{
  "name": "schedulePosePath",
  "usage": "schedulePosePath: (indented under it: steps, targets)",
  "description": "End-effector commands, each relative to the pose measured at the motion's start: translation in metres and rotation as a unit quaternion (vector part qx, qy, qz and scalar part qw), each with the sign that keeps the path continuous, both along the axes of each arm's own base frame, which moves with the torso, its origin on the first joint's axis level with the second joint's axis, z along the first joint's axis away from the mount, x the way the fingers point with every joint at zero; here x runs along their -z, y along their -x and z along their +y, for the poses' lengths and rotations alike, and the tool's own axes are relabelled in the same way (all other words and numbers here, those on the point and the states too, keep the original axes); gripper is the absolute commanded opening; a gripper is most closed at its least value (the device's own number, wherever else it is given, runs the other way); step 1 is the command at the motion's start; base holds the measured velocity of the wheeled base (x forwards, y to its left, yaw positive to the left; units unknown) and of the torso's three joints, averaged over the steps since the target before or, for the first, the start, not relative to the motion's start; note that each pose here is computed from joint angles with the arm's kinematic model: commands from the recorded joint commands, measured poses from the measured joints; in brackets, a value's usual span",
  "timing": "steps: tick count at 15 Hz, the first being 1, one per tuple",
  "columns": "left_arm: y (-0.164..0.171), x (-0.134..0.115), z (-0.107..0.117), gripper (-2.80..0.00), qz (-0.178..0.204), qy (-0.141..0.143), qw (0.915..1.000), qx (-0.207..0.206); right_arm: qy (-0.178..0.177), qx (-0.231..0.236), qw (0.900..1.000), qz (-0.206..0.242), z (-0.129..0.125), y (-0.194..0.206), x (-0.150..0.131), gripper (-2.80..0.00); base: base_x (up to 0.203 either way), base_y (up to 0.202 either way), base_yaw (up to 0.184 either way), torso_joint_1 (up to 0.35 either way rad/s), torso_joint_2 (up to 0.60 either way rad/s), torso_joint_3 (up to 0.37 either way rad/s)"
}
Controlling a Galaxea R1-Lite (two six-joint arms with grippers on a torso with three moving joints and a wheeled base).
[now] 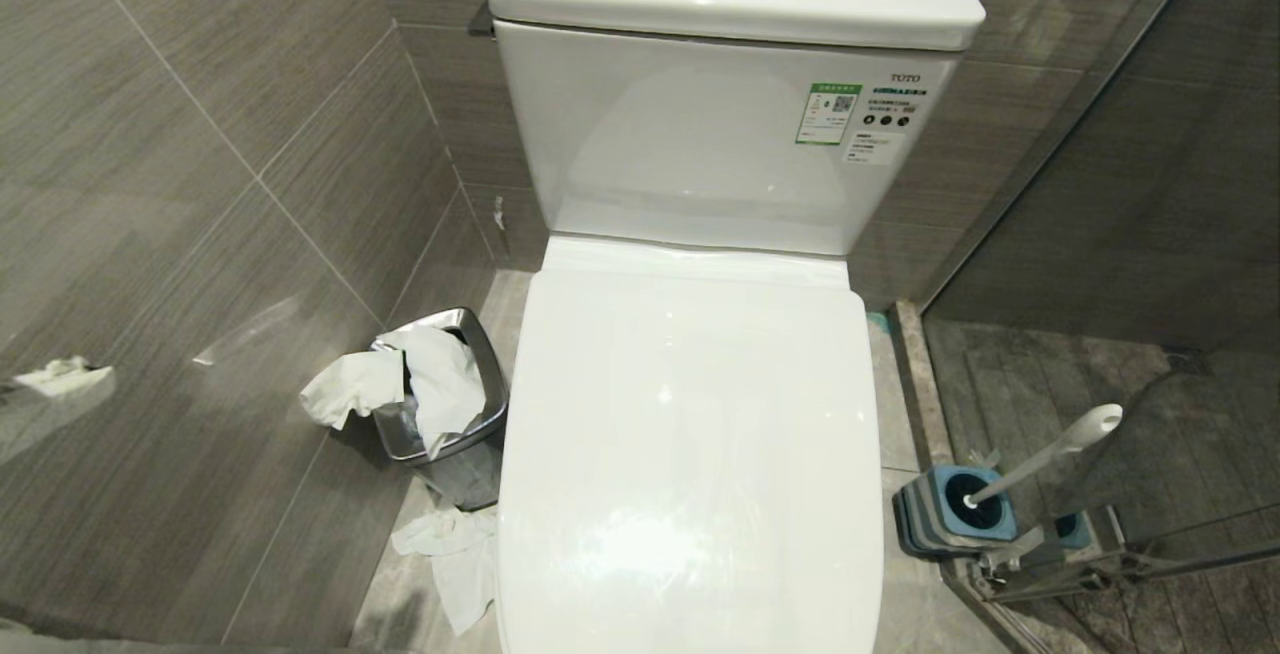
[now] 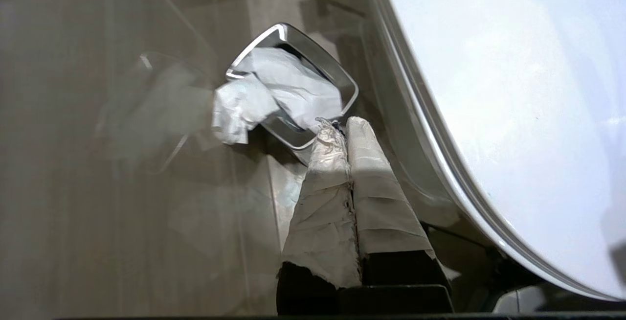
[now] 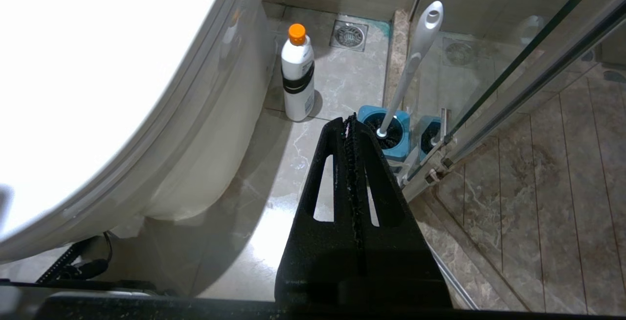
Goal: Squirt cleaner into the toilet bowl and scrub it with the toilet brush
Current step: Use the left hand to lift the toilet lid slightly
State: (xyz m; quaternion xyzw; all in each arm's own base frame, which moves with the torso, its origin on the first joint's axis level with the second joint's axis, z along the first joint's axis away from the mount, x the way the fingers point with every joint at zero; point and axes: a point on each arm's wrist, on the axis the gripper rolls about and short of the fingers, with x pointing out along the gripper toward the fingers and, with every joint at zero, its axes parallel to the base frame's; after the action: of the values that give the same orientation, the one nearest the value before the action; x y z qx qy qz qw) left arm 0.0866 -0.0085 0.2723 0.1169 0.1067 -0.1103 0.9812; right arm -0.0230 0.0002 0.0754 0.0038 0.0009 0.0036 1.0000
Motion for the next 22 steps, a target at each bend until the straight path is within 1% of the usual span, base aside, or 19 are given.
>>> schedulePosePath:
  steps: [1,2,4,5,7,8,9,10,11,12,15,17,18,19,20,21,22]
  targets:
    - [-0.036,0.009,-0.009,-2.8,0.061,-0.002,0.9978,0.028,0.0,0.0,1.0,0.001,0.0,0.0,0.0,-2.8,0.0,0.0,0.0,0.0,0.0,0.0]
    - [-0.042,0.012,-0.013,-2.8,0.075,0.002,0.9966,0.036,0.0,0.0,1.0,0.001,0.0,0.0,0.0,-2.8,0.0,0.0,0.0,0.0,0.0,0.0]
    - [-0.054,0.018,-0.019,-2.8,0.106,0.04,0.9927,0.042,0.0,0.0,1.0,0.001,0.0,0.0,0.0,-2.8,0.0,0.0,0.0,0.0,0.0,0.0]
    - [-0.062,0.021,-0.021,-2.8,0.117,0.059,0.9906,0.038,0.0,0.0,1.0,0.001,0.0,0.0,0.0,-2.8,0.0,0.0,0.0,0.0,0.0,0.0]
    - [-0.081,0.028,-0.025,-2.8,0.136,0.089,0.9862,0.03,0.0,0.0,1.0,0.001,0.0,0.0,0.0,-2.8,0.0,0.0,0.0,0.0,0.0,0.0]
    - [-0.091,0.033,-0.027,-2.8,0.15,0.108,0.982,0.038,0.0,0.0,1.0,0.001,0.0,0.0,0.0,-2.8,0.0,0.0,0.0,0.0,0.0,0.0]
    - [-0.099,0.037,-0.029,-2.8,0.166,0.13,0.9758,0.058,0.0,0.0,1.0,0.001,0.0,0.0,0.0,-2.8,0.0,0.0,0.0,0.0,0.0,0.0]
    - [-0.106,0.043,-0.031,-2.8,0.186,0.15,0.9685,0.069,0.0,0.0,1.0,0.001,0.0,0.0,0.0,-2.8,0.0,0.0,0.0,0.0,0.0,0.0]
    - [-0.113,0.048,-0.032,-2.8,0.209,0.173,0.9592,0.079,0.0,0.0,1.0,0.001,0.0,0.0,0.0,-2.8,0.0,0.0,0.0,0.0,0.0,0.0]
    - [-0.12,0.054,-0.034,-2.8,0.234,0.2,0.9472,0.09,0.0,0.0,1.0,0.001,0.0,0.0,0.0,-2.8,0.0,0.0,0.0,0.0,0.0,0.0]
    - [-0.145,0.071,-0.03,-2.8,0.287,0.282,0.9081,0.117,0.0,0.0,1.0,0.001,0.0,0.0,0.0,-2.8,0.0,0.0,0.0,0.0,0.0,0.0]
    - [-0.158,0.075,-0.03,-2.8,0.303,0.343,0.8807,0.122,0.0,0.0,1.0,0.001,0.0,0.0,0.0,-2.8,0.0,0.0,0.0,0.0,0.0,0.0]
    - [-0.168,0.076,-0.031,-2.8,0.303,0.372,0.8689,0.124,0.0,0.0,1.0,0.001,0.0,0.0,0.0,-2.8,0.0,0.0,0.0,0.0,0.0,0.0]
    - [-0.178,0.079,-0.032,-2.8,0.301,0.393,0.8602,0.12,0.0,0.0,1.0,0.001,0.0,0.0,0.0,-2.8,0.0,0.0,0.0,0.0,0.0,0.0]
    - [-0.188,0.083,-0.032,-2.8,0.295,0.409,0.8552,0.12,0.0,0.0,1.0,0.001,0.0,0.0,0.0,-2.8,0.0,0.0,0.0,0.0,0.0,0.0]
    - [-0.194,0.087,-0.033,-2.8,0.293,0.419,0.8507,0.122,0.0,0.0,1.0,0.001,0.0,0.0,0.0,-2.8,0.0,0.0,0.0,0.0,0.0,0.0]
    - [-0.197,0.092,-0.033,-2.8,0.304,0.423,0.8432,0.134,0.0,0.0,1.0,0.001,0.0,0.0,0.0,-2.8,0.0,0.0,0.0,0.0,0.0,0.0]
